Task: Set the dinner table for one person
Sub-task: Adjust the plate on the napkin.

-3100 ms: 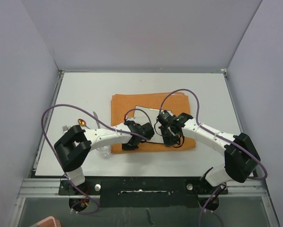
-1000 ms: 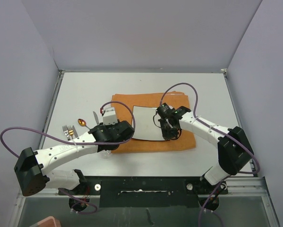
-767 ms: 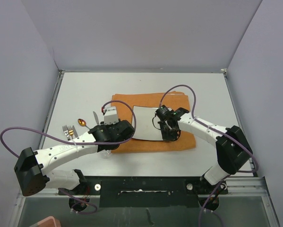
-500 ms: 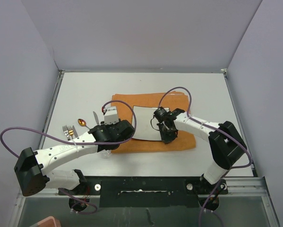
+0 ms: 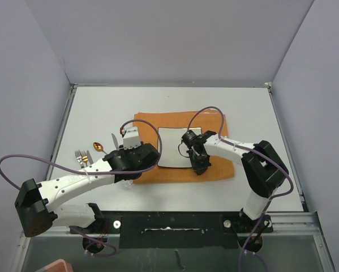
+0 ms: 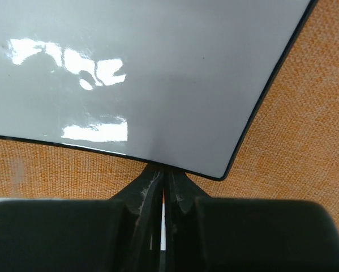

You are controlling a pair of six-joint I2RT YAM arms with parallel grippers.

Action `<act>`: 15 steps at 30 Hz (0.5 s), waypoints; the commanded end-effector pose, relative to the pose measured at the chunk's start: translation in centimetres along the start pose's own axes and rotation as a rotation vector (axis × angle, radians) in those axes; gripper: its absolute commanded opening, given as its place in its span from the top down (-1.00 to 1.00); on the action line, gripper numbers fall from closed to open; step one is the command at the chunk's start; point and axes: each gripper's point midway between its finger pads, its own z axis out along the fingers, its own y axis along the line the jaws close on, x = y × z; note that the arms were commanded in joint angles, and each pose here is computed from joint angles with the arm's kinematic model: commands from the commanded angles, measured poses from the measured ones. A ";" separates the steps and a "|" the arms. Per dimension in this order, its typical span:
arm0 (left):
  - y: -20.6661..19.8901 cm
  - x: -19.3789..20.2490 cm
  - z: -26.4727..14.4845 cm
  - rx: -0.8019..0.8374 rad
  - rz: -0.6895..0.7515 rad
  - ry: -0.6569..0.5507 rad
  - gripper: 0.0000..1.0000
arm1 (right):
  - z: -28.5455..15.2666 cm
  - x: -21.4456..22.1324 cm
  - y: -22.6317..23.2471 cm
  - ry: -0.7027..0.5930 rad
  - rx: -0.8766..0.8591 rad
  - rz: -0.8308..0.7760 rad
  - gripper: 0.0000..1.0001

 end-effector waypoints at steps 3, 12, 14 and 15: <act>0.3 -2.3 -1.2 0.025 -0.067 -0.055 0.23 | 0.5 -3.3 -0.6 -0.082 0.036 -0.005 1.00; 1.4 -1.8 -0.8 0.002 -0.072 -0.037 0.23 | -5.9 -4.9 -0.6 -0.208 -0.010 0.039 1.00; 1.4 -1.6 -0.5 0.006 -0.080 -0.025 0.23 | -9.3 -5.9 -0.6 -0.304 -0.049 0.046 1.00; 1.2 -1.5 -0.4 0.014 -0.083 -0.021 0.22 | -10.8 -6.5 -0.7 -0.353 -0.062 0.046 1.00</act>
